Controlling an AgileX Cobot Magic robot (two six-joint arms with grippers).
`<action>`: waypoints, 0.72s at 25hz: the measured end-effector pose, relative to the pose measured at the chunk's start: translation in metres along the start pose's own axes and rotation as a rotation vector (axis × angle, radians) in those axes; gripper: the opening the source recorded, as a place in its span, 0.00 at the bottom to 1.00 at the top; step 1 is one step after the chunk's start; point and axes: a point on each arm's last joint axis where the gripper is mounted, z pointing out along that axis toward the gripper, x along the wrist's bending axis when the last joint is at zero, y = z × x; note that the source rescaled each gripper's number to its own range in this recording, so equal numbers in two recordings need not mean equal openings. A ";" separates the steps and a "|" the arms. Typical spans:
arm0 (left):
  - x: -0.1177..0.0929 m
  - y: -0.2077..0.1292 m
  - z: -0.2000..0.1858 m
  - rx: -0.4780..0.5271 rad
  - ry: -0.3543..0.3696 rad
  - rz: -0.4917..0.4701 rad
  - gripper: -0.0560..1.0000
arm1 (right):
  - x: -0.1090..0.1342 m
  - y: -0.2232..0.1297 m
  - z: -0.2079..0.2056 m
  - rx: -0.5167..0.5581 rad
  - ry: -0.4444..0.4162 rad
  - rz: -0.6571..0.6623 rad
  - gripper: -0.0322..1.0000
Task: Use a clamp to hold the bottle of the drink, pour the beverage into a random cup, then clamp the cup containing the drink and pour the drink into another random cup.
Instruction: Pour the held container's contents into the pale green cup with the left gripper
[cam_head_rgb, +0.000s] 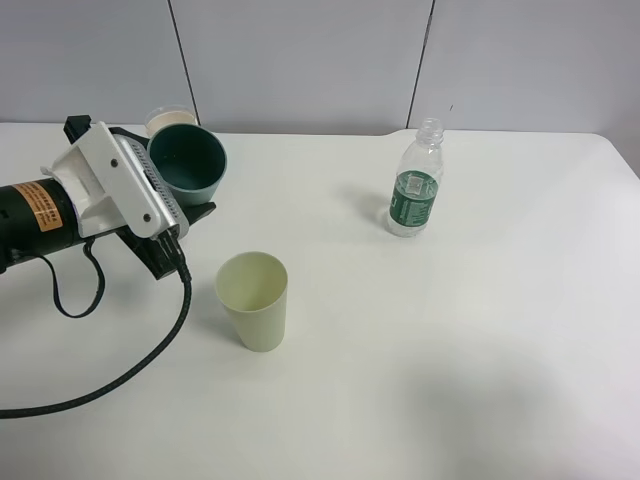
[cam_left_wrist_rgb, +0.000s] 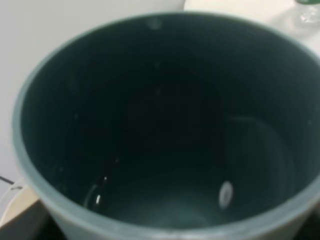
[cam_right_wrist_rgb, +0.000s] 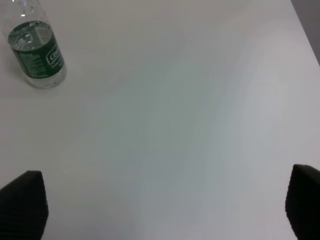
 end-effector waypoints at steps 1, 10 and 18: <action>-0.001 0.000 0.000 -0.005 -0.010 0.017 0.07 | 0.000 0.000 0.000 0.000 0.000 0.000 1.00; -0.002 0.001 0.000 -0.009 -0.017 0.047 0.07 | 0.000 0.000 0.000 0.000 0.000 0.000 1.00; -0.004 0.002 0.000 -0.028 -0.041 0.077 0.07 | 0.000 0.000 0.000 0.000 0.000 0.000 1.00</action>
